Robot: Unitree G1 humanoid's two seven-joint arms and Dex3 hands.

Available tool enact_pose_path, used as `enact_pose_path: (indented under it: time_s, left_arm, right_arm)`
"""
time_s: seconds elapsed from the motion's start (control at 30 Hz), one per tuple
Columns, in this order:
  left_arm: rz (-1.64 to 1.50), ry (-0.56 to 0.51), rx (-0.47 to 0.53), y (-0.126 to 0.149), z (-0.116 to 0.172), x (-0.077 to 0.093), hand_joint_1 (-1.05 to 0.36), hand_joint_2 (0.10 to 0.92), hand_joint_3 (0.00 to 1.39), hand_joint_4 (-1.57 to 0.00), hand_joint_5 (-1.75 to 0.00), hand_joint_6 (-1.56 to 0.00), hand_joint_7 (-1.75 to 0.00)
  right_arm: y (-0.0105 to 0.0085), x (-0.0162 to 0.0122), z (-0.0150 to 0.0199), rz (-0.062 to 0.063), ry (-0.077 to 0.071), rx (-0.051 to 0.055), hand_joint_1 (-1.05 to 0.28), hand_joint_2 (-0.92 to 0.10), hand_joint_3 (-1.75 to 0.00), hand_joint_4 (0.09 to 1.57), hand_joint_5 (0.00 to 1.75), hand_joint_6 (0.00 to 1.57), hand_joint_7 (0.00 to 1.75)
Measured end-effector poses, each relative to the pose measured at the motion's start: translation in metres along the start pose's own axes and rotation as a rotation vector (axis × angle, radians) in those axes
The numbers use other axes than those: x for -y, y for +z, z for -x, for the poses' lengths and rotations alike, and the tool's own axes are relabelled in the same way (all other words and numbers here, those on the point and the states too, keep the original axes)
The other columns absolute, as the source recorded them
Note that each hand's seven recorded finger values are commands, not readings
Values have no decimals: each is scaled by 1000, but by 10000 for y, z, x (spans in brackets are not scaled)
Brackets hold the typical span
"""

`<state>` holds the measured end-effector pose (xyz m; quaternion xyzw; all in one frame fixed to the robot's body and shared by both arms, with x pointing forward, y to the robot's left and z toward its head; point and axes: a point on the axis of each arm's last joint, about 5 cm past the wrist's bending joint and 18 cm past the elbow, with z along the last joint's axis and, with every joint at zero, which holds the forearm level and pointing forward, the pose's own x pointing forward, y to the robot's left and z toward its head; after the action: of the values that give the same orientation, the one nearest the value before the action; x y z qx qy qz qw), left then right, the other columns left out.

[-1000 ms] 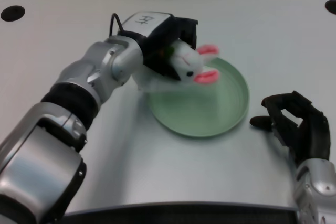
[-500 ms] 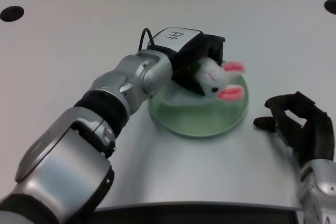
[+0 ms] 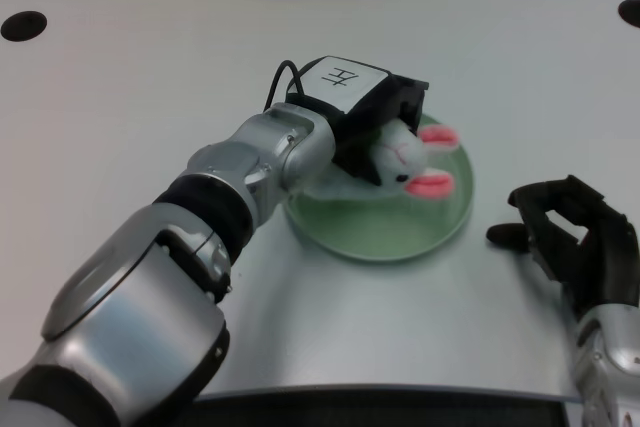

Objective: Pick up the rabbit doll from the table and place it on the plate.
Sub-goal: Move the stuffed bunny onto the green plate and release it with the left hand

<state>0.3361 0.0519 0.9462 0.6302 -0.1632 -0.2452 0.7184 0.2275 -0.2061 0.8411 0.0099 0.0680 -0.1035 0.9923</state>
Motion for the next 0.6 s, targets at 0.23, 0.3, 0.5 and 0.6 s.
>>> enact_pose_path:
  time_s: [0.23, 0.3, 0.5, 0.6]
  left_arm:
    - [-48, 10, 9, -25, 16, 25, -165, 882, 56, -807, -1746, -601, -1597]
    - [-47, 8, 12, -21, 16, 27, -173, 890, 56, -808, -1746, -581, -1674]
    - [-33, -19, 18, -12, 13, 25, -425, 878, 26, -714, -1608, -494, -1524]
    - [-20, -76, 8, -8, 6, 10, -661, 914, 21, -522, -1123, -438, -856]
  right_arm:
    - [1, 3, 0, -2, -2, 1, -745, -921, -155, 863, 870, 793, 1197]
    - [1, 3, 0, -2, -2, 1, -739, -921, -155, 868, 872, 792, 1196]
    - [1, 2, 0, -2, -3, 1, -738, -921, -156, 869, 869, 795, 1200]
    - [2, 1, 0, -1, -3, 1, -741, -921, -159, 862, 864, 795, 1203]
